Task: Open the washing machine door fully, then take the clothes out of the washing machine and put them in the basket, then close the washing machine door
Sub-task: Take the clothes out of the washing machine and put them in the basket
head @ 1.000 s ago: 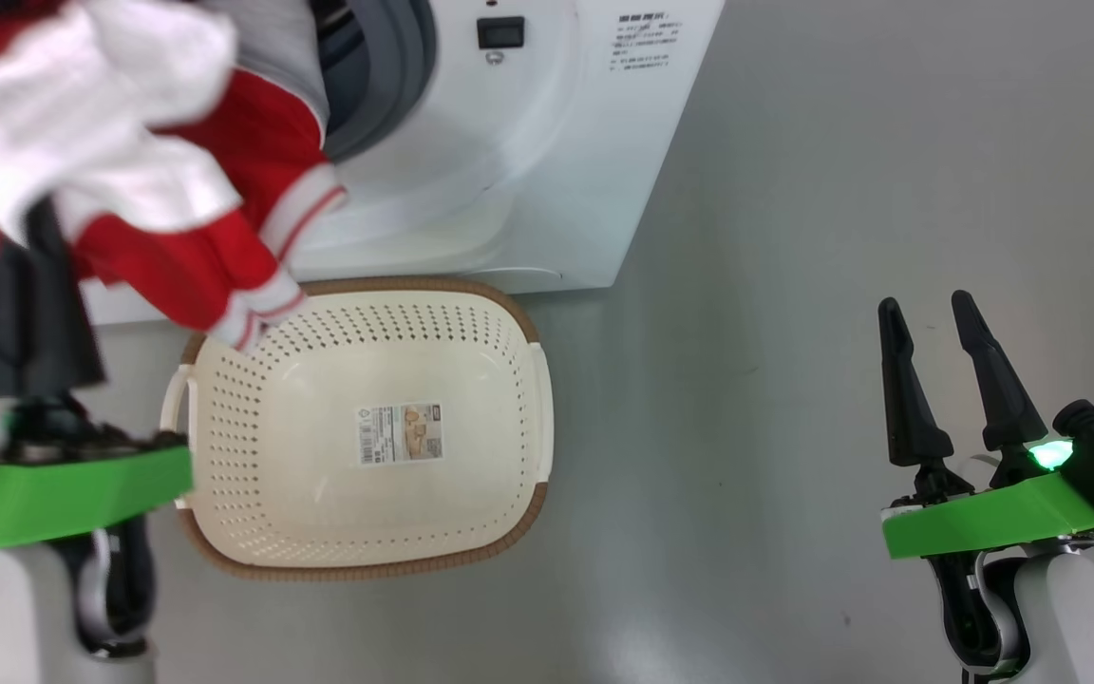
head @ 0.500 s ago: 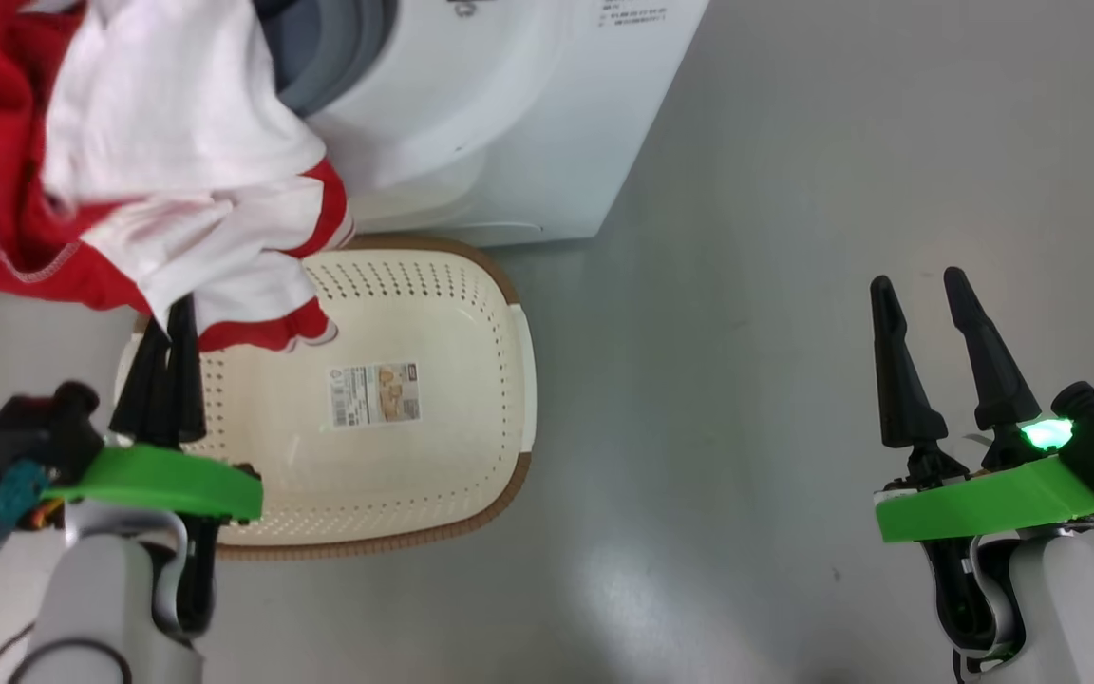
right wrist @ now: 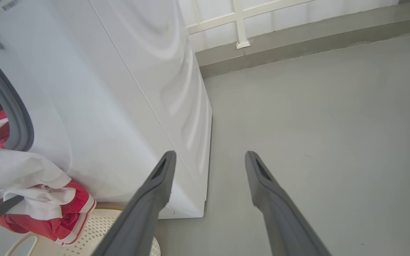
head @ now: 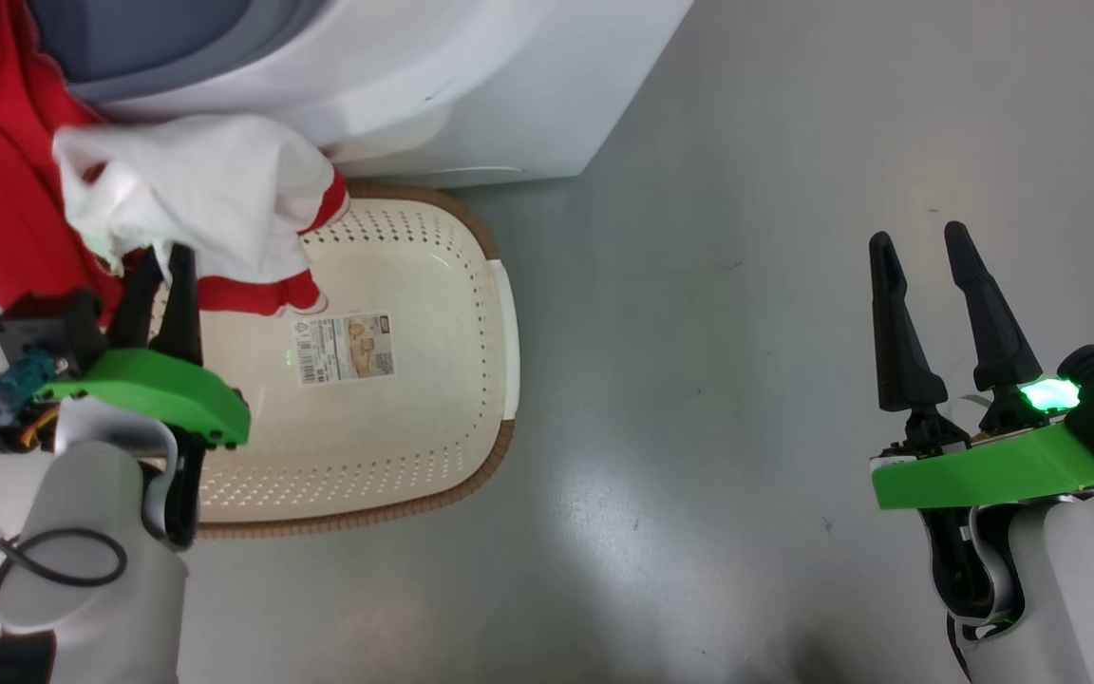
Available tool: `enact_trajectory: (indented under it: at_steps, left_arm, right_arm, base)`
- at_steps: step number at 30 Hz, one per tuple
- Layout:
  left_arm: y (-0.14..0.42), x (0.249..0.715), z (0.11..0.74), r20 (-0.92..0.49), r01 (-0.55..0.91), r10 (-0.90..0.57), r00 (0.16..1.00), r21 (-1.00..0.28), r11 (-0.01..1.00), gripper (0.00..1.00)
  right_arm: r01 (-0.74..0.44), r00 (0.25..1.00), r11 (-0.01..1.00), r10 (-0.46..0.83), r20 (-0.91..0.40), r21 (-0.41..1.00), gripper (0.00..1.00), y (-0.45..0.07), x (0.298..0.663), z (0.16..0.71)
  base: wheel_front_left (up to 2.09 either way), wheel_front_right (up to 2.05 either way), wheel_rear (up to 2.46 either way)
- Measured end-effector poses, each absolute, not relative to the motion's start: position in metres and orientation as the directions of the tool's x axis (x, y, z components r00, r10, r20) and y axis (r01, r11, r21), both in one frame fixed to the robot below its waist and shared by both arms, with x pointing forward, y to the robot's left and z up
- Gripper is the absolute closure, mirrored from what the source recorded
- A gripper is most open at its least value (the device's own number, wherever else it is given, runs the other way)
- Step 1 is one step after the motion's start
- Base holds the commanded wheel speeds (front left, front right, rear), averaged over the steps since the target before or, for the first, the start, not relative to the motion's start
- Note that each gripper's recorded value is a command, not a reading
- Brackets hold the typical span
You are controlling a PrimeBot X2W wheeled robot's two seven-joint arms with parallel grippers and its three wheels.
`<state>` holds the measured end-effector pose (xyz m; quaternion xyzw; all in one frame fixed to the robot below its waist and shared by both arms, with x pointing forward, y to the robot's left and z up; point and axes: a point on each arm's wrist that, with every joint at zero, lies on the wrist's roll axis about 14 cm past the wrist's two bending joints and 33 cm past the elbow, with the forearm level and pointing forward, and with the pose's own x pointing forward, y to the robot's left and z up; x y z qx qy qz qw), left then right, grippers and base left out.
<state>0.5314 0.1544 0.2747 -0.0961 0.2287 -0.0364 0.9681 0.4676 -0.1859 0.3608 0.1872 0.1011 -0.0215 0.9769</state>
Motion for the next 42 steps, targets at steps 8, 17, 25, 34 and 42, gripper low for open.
enact_trajectory:
  at_steps: [8,17,25,34,42]
  left_arm:
    - [0.152,0.531,0.266,-0.457,0.026,-0.116,0.882,-0.199,0.98,0.0]
    - [0.157,0.538,0.283,-0.416,0.01,-0.097,0.904,-0.206,0.979,0.0]
    - [0.174,0.524,0.301,-0.374,-0.036,-0.047,0.926,-0.21,0.977,0.0]
    - [0.197,0.518,0.347,-0.25,-0.079,0.026,0.968,-0.204,0.976,0.0]
    - [0.212,0.498,0.382,-0.159,-0.085,0.058,0.986,-0.169,0.982,0.0]
  right_arm:
    - [0.087,0.976,0.93,-0.008,-0.216,0.358,0.0,-0.188,0.467,0.357]
    - [0.073,0.978,0.927,0.005,-0.207,0.368,0.0,-0.182,0.47,0.359]
    - [0.043,0.983,0.928,0.028,-0.183,0.371,0.0,-0.173,0.474,0.367]
    - [0.015,0.986,0.927,0.049,-0.162,0.374,0.0,-0.165,0.477,0.375]
    - [-0.003,0.988,0.928,0.06,-0.141,0.372,0.0,-0.161,0.477,0.385]
  base:
    - [0.0,0.0,0.0]
    - [0.0,0.0,0.0]
    - [0.0,0.0,0.0]
    - [0.0,0.0,0.0]
    - [0.0,0.0,0.0]
